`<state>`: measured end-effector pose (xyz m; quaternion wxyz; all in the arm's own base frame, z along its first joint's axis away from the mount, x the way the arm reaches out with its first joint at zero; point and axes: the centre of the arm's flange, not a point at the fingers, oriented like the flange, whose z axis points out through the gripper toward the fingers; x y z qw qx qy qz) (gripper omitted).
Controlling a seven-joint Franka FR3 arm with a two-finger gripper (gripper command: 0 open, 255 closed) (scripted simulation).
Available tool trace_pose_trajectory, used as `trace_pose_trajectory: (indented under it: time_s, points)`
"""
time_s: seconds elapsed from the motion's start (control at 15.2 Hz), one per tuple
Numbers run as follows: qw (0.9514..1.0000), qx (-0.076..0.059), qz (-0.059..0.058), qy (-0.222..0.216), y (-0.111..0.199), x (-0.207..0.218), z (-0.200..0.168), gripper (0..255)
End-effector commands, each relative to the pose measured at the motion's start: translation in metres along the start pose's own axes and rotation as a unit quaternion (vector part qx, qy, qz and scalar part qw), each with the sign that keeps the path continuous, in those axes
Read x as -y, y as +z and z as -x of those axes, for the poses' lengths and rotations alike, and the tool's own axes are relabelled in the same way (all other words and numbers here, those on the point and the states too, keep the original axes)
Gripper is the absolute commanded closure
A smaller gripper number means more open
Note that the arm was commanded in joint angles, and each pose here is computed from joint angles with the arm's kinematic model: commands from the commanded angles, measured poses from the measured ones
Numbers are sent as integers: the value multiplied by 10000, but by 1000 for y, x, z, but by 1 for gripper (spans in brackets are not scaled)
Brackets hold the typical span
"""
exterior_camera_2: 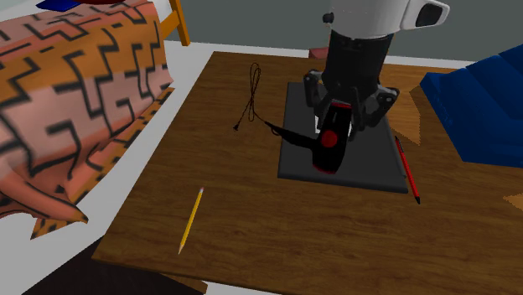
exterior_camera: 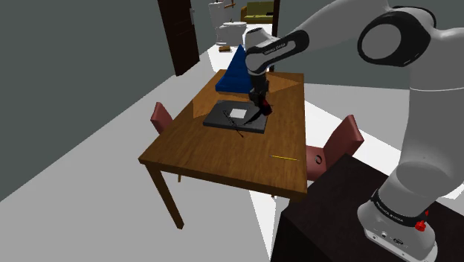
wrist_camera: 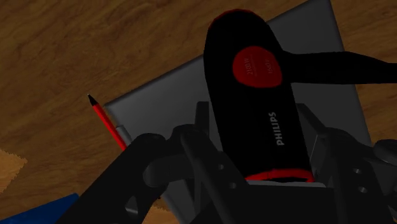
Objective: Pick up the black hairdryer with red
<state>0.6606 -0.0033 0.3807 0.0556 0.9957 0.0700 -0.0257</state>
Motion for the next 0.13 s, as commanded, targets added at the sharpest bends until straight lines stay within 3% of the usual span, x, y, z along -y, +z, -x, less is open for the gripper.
trace_pose_trajectory:
  time_s: [0.0,0.07]
  points:
    - [10000,0,0,0,-7,-1,0,255]
    - [10000,0,0,0,-7,-1,0,255]
